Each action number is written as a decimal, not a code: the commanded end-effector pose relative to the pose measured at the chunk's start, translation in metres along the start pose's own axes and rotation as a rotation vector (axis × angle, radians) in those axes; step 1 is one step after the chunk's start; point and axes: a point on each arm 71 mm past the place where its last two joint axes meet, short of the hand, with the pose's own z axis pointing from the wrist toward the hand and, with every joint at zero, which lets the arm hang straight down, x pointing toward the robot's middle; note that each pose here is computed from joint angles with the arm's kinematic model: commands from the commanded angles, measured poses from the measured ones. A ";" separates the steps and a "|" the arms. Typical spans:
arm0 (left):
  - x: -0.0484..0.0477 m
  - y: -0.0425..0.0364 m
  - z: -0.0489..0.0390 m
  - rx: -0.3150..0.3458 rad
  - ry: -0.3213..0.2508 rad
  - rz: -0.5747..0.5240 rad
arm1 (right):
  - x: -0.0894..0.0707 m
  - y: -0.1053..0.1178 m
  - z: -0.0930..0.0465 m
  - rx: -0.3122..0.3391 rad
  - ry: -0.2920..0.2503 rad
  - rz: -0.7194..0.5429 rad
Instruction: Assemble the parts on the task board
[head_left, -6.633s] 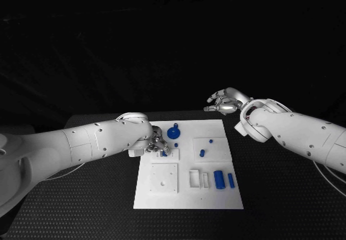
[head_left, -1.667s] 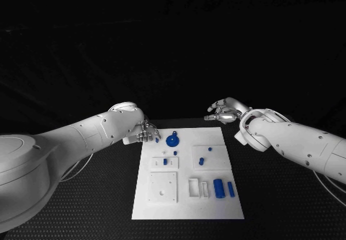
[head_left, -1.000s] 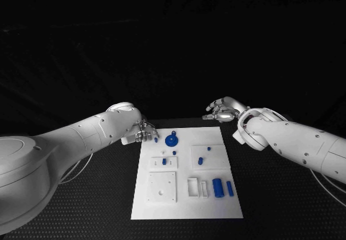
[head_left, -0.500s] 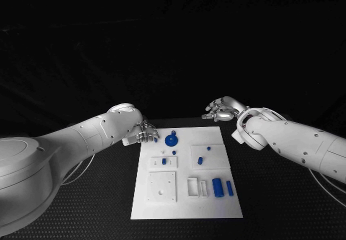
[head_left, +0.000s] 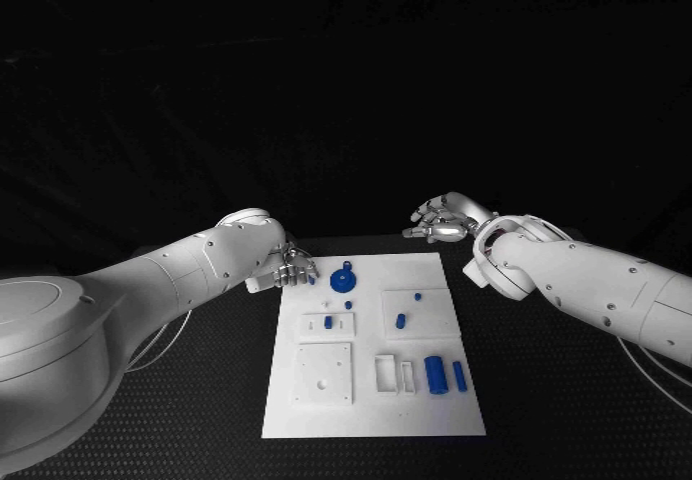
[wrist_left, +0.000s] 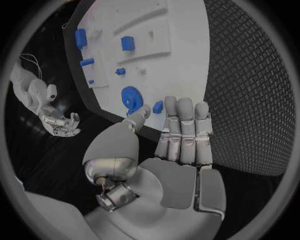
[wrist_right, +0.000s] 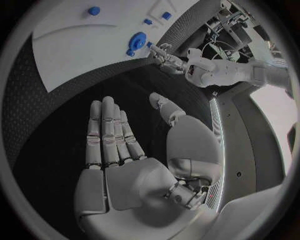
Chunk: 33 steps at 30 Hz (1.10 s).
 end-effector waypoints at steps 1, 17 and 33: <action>0.0015 -0.0036 0.0006 0.018 -0.001 -0.011 | 0.001 0.002 0.000 -0.012 0.009 0.004; 0.0036 -0.0018 0.0028 0.020 0.002 -0.024 | 0.001 0.002 0.000 -0.010 0.012 0.005; 0.0050 -0.0022 0.0030 0.044 0.035 -0.052 | 0.002 0.002 0.001 -0.008 0.015 0.004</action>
